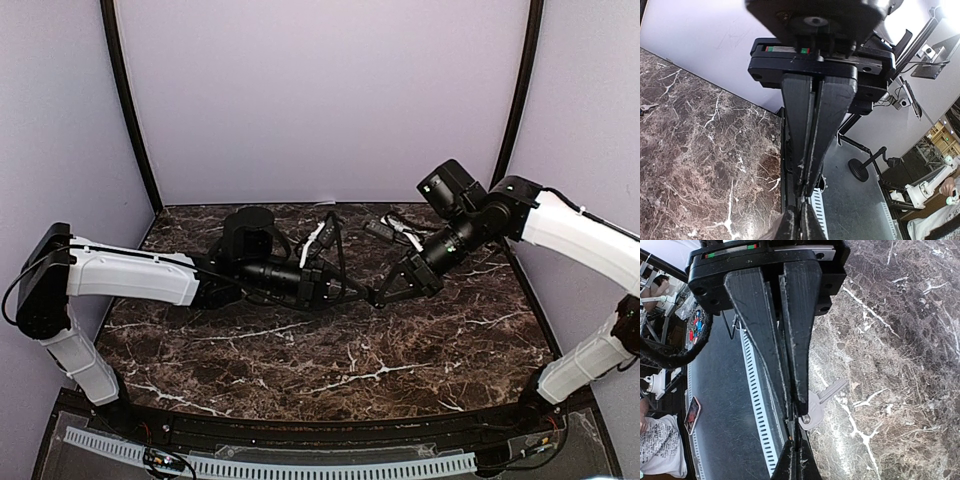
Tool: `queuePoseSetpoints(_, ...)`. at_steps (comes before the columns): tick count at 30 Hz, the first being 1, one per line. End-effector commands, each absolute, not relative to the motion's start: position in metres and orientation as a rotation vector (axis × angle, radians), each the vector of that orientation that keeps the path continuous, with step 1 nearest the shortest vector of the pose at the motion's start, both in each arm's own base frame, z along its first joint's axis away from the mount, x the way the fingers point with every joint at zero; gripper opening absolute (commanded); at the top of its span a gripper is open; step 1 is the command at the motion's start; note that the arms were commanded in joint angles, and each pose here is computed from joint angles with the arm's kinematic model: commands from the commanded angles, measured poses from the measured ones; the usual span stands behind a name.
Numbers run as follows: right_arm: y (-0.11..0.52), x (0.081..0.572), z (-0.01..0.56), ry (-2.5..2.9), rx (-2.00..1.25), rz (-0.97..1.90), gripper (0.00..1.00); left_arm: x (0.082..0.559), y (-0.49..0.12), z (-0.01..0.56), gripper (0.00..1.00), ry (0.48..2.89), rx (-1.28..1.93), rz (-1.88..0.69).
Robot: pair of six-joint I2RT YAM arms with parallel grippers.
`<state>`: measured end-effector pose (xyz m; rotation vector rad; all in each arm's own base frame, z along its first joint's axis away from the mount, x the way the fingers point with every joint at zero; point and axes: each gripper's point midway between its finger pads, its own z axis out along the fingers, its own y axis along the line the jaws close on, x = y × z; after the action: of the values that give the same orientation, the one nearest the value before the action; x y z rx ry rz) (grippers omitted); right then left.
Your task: Remove the keys from the keyring
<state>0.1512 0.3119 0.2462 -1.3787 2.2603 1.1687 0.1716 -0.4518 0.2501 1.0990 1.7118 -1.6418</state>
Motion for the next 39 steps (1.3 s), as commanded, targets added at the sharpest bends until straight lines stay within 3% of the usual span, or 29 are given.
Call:
queuePoseSetpoints(1,0.319,0.165,0.266,2.142,-1.326,1.124,0.03,0.166,-0.451,0.261,0.00,1.662,1.094,-1.683)
queuePoseSetpoints(8,0.316,0.181,0.275,2.039,-1.191,1.058,0.33,0.174,-0.449,0.265,0.00,1.678,1.003,-1.677)
queuePoseSetpoints(12,0.310,0.187,0.294,1.883,-1.039,1.059,0.44,0.185,-0.445,0.274,0.00,1.689,0.889,-1.676)
queuePoseSetpoints(22,0.274,0.180,0.305,1.347,-0.640,1.174,0.48,0.208,-0.436,0.297,0.00,1.675,0.596,-1.758)
queuePoseSetpoints(39,0.331,0.181,0.299,1.139,-0.703,1.102,0.47,0.209,-0.426,0.330,0.00,1.584,0.545,-1.778)
